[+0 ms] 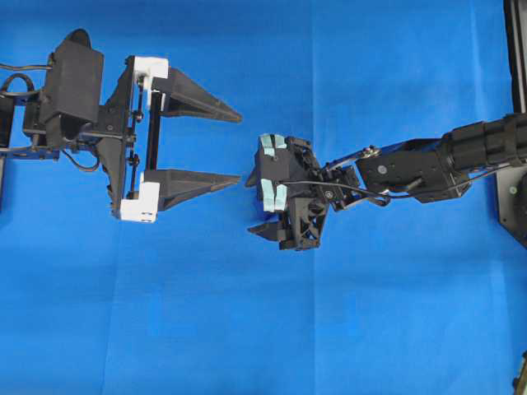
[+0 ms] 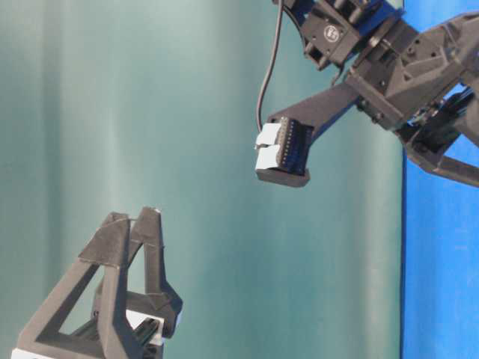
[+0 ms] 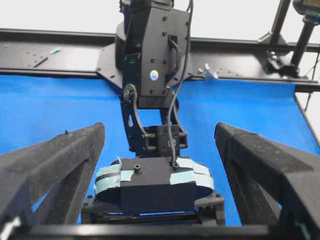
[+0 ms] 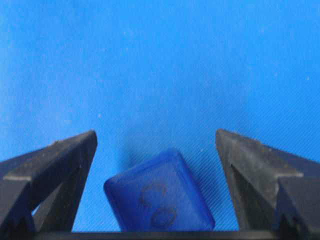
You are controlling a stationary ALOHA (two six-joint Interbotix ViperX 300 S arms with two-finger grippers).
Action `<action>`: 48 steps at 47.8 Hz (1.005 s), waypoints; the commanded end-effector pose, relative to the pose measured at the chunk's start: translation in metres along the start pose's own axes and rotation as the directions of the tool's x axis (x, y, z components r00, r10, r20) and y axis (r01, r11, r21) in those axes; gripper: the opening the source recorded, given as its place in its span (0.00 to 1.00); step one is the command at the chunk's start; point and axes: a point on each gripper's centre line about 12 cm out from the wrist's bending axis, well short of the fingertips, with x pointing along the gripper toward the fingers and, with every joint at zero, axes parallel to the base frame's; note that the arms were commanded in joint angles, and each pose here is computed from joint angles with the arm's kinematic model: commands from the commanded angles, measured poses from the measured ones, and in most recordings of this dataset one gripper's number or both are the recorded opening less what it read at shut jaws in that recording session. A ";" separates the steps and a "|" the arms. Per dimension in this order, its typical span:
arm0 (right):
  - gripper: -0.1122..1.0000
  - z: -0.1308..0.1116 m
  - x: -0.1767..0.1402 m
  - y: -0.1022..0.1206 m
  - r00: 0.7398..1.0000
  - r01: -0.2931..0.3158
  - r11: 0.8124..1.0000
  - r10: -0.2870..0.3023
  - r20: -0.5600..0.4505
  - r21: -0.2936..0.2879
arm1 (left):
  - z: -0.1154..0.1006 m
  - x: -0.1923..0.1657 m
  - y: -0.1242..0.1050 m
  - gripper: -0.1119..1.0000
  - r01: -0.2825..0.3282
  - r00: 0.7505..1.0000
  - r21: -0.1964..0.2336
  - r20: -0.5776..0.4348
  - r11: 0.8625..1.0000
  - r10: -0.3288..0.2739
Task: Handover the blue block to the right arm after grasping it with the left arm, then place it in the designated position.
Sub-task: 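Open the right gripper to release the cube on the table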
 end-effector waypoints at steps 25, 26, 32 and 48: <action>0.92 0.065 -0.095 0.015 0.988 0.089 0.996 -0.085 0.132 -0.024 | 0.010 -0.001 -0.001 0.94 0.003 1.000 0.003 0.029 1.000 -0.003; 0.92 0.066 -0.098 0.015 0.987 0.091 0.996 -0.087 0.137 -0.025 | 0.010 -0.001 -0.001 0.94 0.004 1.000 0.005 0.031 1.000 -0.004; 0.92 0.072 -0.124 0.017 0.980 0.098 0.995 -0.093 0.176 -0.021 | 0.010 -0.001 -0.001 0.94 0.004 1.000 0.005 0.031 1.000 -0.004; 0.92 0.079 -0.199 0.020 0.945 0.098 0.995 -0.089 0.316 -0.015 | 0.011 -0.001 -0.001 0.94 0.003 0.999 0.003 0.032 1.000 -0.003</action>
